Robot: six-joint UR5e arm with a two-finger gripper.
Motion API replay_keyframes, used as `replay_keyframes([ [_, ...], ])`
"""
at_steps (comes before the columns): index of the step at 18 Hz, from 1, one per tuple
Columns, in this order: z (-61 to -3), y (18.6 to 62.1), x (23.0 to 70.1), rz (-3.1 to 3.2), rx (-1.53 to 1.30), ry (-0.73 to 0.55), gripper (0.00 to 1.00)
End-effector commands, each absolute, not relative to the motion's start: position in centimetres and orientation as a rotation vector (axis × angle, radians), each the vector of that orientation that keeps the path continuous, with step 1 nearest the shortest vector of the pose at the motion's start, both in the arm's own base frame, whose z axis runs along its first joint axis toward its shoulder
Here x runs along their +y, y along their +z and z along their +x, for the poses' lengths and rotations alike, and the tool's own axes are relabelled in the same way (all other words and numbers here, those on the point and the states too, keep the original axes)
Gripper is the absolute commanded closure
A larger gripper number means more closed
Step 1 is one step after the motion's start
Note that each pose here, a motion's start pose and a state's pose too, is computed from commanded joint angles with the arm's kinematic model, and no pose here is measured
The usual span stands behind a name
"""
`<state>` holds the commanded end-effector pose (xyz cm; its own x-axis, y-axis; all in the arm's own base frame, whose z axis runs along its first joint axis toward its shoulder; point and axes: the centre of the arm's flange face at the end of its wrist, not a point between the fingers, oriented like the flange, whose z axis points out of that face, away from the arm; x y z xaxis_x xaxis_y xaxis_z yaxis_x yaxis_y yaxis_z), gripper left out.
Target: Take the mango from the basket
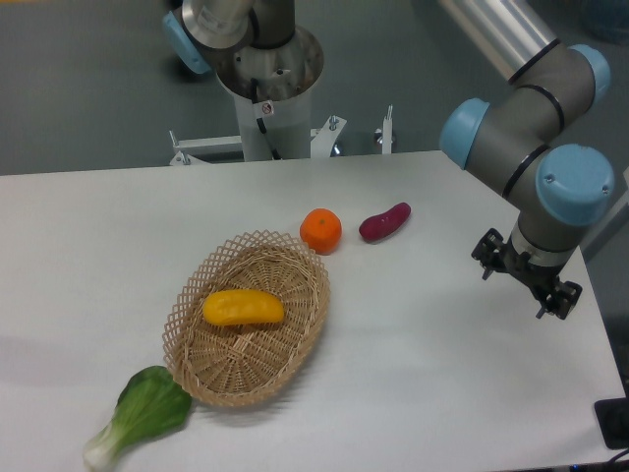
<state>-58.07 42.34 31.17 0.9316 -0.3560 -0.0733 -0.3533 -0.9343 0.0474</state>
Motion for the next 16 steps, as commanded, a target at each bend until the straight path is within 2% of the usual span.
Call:
replay_keyframes([
  [7, -56.7, 31.6, 43.3, 3.066, -0.554, -0.118, 0.00],
  [12, -53.7, 31.0, 44.0, 3.187, -0.538, -0.020, 0.00],
  [16, -49.1, 30.3, 47.8, 3.170, -0.629, 0.021, 0.00],
])
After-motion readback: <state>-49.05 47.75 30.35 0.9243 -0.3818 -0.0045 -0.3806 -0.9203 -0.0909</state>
